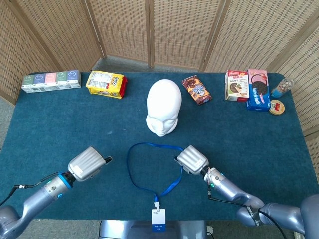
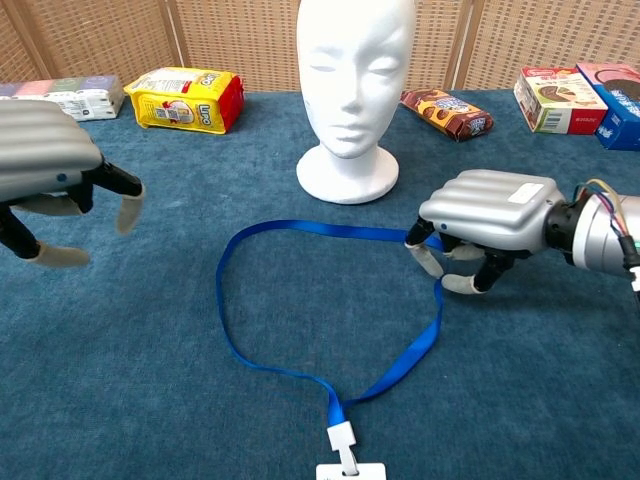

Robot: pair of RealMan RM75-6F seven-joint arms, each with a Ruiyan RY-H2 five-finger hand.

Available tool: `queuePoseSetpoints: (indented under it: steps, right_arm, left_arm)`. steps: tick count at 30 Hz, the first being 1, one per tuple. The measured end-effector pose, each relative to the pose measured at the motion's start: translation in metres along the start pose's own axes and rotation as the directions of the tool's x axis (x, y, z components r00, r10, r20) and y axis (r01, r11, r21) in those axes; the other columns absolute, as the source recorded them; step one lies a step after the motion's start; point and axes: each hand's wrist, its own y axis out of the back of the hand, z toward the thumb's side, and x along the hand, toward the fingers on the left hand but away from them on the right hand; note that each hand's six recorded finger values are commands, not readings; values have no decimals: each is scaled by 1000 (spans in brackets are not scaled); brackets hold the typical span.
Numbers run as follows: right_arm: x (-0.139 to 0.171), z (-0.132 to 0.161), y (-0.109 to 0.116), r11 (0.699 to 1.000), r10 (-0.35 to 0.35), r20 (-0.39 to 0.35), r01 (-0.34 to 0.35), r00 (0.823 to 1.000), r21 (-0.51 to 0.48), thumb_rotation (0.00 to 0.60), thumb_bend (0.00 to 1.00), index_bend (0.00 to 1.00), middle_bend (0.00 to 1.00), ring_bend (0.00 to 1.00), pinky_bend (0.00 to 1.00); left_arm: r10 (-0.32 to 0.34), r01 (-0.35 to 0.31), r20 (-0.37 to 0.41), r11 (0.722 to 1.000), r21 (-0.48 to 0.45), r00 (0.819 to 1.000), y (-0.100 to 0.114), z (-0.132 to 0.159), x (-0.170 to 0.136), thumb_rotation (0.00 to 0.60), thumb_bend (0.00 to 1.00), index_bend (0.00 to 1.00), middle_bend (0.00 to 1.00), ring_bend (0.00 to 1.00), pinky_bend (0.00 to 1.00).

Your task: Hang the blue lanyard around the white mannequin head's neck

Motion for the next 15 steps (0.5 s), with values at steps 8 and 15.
queuePoseSetpoints:
  steps: [8, 15]
  right_arm:
    - [-5, 4, -3, 1000, 7, -9, -7, 1000, 0, 600, 446, 712, 1000, 1000, 1000]
    - [-7, 6, -5, 1000, 10, -10, -10, 1000, -2, 600, 447, 714, 1000, 1000, 1000]
  left_arm:
    - [-42, 41, 51, 999, 20, 998, -8, 8, 18, 595, 243, 474, 1000, 1000, 1000]
    - [-61, 58, 85, 998, 39, 994, -10, 16, 35, 595, 242, 474, 1000, 1000, 1000]
